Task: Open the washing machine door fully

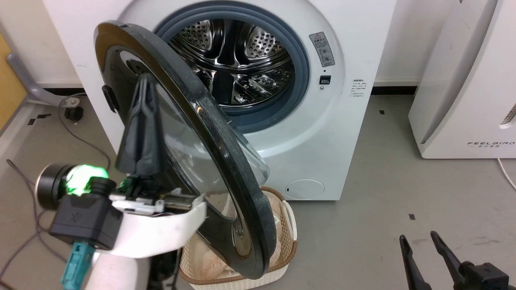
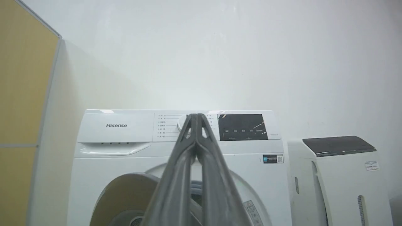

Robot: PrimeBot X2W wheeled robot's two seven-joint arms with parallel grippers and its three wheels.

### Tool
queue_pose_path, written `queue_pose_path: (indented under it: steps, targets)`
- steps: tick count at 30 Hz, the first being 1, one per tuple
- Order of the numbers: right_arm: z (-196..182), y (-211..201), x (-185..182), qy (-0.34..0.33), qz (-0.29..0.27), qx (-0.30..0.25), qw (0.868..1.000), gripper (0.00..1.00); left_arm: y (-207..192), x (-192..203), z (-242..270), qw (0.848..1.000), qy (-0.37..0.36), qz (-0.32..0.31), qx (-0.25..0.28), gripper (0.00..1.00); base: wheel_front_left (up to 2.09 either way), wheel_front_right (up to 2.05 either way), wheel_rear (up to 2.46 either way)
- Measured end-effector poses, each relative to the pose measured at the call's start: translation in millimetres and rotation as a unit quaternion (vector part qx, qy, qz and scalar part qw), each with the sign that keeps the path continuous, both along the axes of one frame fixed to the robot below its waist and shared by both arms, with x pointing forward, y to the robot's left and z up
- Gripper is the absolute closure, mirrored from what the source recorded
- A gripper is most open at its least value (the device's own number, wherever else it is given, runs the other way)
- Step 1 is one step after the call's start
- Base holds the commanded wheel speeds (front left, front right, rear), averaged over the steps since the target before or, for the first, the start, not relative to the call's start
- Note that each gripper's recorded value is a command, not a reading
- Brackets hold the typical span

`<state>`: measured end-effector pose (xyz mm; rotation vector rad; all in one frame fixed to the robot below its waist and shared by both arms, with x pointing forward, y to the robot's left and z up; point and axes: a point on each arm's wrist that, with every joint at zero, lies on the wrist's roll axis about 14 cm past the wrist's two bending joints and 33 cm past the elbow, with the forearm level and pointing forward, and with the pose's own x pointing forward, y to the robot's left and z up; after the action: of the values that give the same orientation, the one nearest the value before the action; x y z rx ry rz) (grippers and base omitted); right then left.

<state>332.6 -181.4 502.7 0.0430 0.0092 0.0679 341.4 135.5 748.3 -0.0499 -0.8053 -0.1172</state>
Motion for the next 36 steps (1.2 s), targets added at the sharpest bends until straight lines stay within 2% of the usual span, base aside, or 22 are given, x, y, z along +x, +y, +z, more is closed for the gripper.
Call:
queue_pose_path:
  steps: [5,10,16,21,26,29,32,36]
  targets:
    - [-1,-1,0,0.001,-0.002,0.0,1.0,0.0,-36,-14,30,0.997,-0.047,-0.062,0.005,1.0,0.0,0.0,0.0]
    - [-2,-2,-1,0.003,-0.003,0.001,1.0,0.0,-94,-27,29,0.985,-0.039,-0.163,0.032,1.0,0.0,0.0,0.0]
    - [-3,-2,-3,0.006,-0.004,0.003,1.0,0.0,-148,-33,-3,0.964,0.034,-0.255,0.063,1.0,0.0,0.0,0.0]
    - [-6,-2,-4,0.012,-0.004,0.003,1.0,0.0,-181,-40,-53,0.937,0.131,-0.312,0.082,1.0,0.0,0.0,0.0]
    - [-8,-1,-4,0.017,-0.002,0.003,1.0,0.0,-199,-44,-124,0.899,0.262,-0.336,0.097,1.0,0.0,0.0,0.0]
    - [-9,0,-4,0.019,-0.001,0.003,1.0,0.0,-197,-42,-167,0.88,0.334,-0.323,0.1,1.0,0.0,0.0,0.0]
    - [-9,0,-4,0.02,0.0,0.003,1.0,0.0,-188,-33,-193,0.875,0.37,-0.297,0.1,1.0,0.0,0.0,0.0]
    - [-10,1,-4,0.021,0.001,0.003,1.0,0.0,-173,-17,-210,0.879,0.389,-0.263,0.09,1.0,0.0,0.0,0.0]
